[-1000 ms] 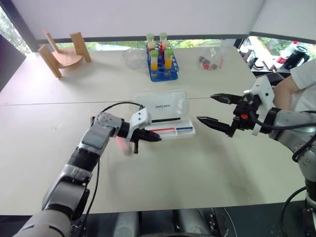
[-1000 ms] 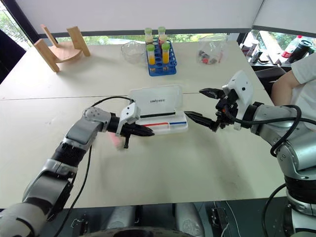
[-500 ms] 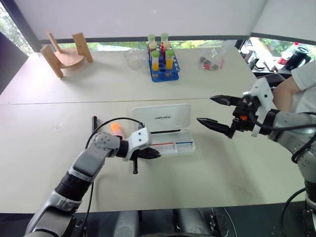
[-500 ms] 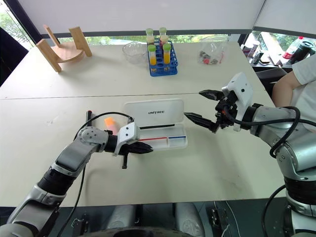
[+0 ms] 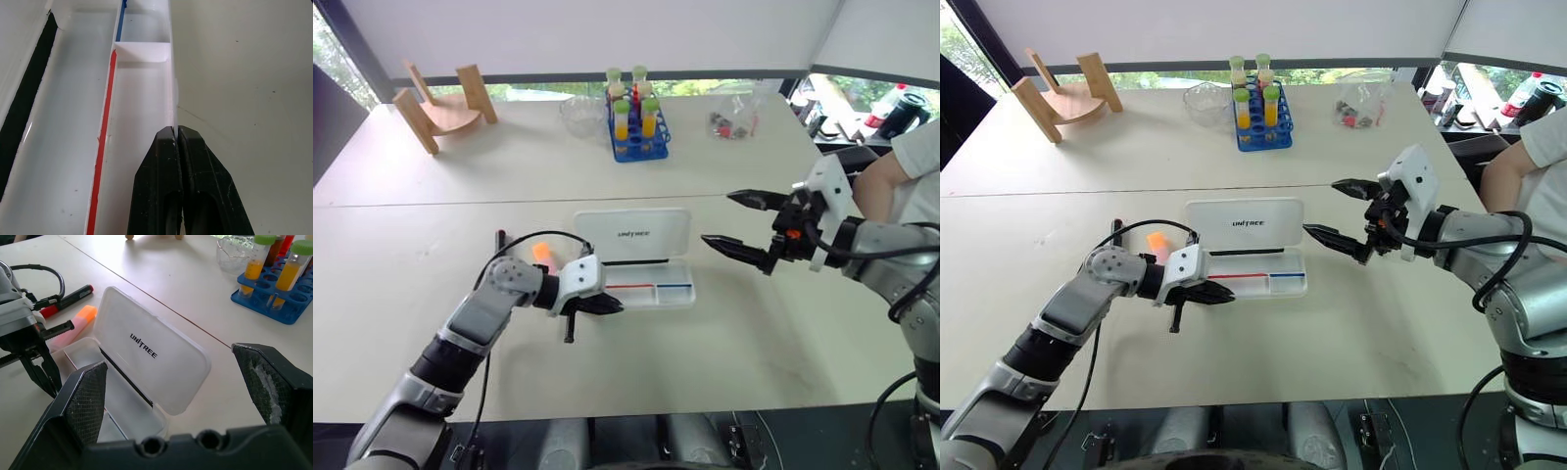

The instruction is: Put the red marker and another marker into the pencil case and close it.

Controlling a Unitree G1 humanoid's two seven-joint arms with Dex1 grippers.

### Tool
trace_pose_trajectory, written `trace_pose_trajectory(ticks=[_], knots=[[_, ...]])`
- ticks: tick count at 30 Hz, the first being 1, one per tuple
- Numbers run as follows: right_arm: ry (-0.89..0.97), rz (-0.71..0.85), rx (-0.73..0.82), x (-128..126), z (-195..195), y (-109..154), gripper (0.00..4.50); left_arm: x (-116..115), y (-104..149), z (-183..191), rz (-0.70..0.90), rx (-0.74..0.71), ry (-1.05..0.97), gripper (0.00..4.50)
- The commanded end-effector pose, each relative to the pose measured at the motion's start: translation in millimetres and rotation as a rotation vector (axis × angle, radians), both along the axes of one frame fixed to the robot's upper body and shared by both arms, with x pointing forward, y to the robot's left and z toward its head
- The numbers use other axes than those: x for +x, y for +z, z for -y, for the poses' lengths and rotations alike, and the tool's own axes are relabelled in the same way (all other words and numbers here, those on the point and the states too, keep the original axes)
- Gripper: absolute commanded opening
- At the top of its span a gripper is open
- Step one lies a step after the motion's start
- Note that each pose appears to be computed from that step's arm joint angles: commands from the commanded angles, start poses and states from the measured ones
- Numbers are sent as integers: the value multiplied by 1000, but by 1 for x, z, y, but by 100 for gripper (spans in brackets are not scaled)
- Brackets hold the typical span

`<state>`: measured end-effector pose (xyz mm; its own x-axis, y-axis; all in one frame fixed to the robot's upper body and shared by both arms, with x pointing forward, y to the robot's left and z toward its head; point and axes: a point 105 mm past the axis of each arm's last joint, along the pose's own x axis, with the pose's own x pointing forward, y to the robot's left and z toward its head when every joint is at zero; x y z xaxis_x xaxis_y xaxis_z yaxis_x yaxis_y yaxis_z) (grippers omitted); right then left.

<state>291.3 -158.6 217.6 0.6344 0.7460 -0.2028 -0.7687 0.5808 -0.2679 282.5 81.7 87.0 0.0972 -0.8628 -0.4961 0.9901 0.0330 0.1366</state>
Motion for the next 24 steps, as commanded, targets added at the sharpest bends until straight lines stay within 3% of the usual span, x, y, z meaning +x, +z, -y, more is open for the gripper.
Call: trace_pose_trajectory(ticks=[1,3,10,14,19,22,24], knots=[[12,45,2,1,-2,9,450,4,11,1,38,-16,-21,30],[13,45,2,1,-2,9,450,4,14,1,40,-24,-26,88],[13,50,-4,2,-2,9,450,-8,45,3,36,-87,-64,437],[15,52,-8,2,-1,9,450,-9,88,-11,75,-177,8,447],[19,59,-7,4,-2,11,450,4,142,-59,121,-330,304,447],[18,68,-3,5,-2,13,450,20,148,-94,192,-330,551,447],[16,77,1,6,-2,15,450,34,139,-129,245,-277,806,447]])
